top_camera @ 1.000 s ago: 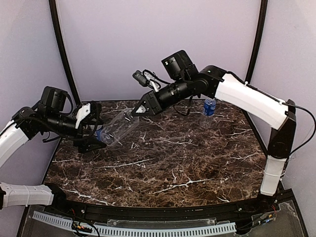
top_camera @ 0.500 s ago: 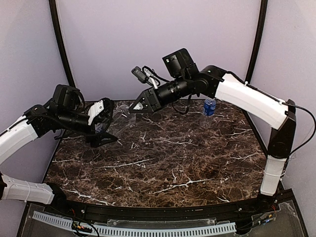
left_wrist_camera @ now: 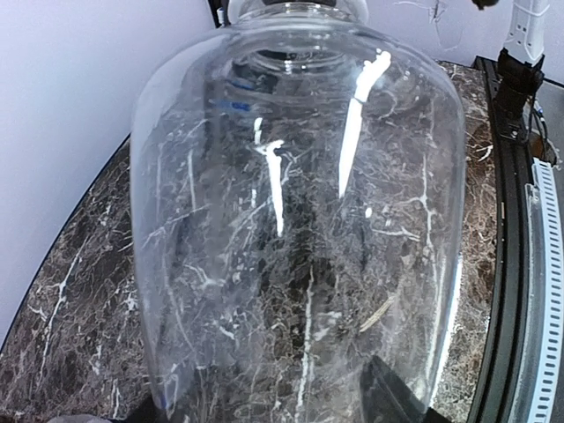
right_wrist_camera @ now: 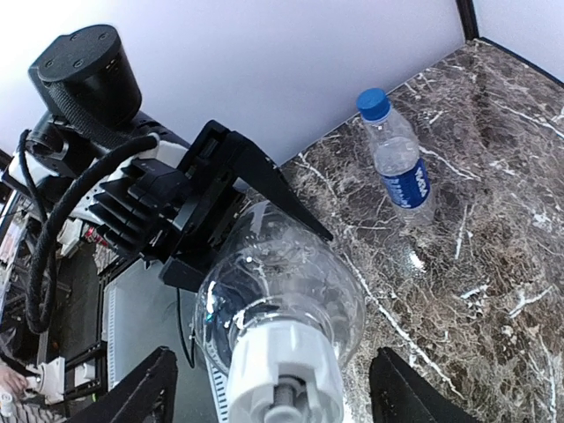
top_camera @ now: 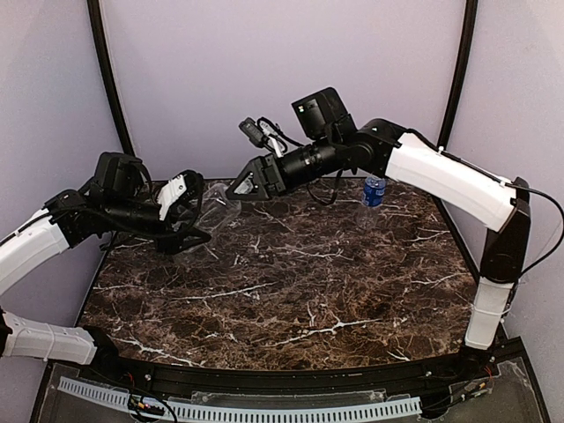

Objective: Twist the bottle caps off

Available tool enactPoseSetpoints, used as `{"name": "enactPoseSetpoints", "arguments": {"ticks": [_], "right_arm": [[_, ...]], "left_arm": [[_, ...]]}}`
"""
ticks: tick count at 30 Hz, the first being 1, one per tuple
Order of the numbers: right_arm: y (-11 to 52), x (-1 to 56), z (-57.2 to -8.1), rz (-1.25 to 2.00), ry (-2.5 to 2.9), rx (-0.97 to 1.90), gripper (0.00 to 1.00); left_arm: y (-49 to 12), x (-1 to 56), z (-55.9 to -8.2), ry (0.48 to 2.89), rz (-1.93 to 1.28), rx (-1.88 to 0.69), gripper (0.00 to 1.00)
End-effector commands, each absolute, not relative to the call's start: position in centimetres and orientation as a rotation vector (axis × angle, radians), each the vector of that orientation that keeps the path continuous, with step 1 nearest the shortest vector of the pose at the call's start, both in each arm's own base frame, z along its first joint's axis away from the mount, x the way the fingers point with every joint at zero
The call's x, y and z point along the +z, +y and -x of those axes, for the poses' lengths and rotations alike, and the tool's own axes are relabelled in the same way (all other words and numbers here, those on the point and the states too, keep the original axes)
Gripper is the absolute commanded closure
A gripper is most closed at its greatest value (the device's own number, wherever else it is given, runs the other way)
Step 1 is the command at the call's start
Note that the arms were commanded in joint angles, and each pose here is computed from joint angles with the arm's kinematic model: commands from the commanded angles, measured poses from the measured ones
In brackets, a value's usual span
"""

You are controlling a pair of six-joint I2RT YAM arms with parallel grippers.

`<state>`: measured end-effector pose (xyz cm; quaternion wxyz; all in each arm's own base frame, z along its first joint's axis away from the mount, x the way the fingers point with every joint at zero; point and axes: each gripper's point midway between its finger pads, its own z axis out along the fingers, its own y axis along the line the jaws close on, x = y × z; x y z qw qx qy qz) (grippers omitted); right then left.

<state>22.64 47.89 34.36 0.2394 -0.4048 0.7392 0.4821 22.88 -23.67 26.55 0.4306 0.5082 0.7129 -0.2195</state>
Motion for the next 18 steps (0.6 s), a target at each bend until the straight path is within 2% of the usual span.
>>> {"name": "enactPoseSetpoints", "arguments": {"ticks": [1,9,10,13,18], "right_arm": [[46.2,35.6,-24.8,0.848,2.115,1.286,0.24],[46.9,34.6,-25.6,0.803,2.156,1.299,0.29],[47.0,34.5,-25.9,0.800,2.158,1.288,0.31],[47.5,33.9,-26.0,0.817,2.169,1.307,0.46],[48.0,33.1,-25.5,0.851,2.194,1.361,0.56]], "left_arm": [[-22.6,27.1,-24.8,1.756,-1.180,-0.398,0.51],[-22.5,26.2,-25.4,1.706,-1.236,-0.233,0.54],[-22.5,26.2,-25.4,1.704,-1.236,-0.231,0.54],[-22.3,26.0,-25.5,1.713,-1.225,-0.216,0.54],[-22.3,26.1,-25.6,1.715,-1.215,-0.217,0.54]]}}
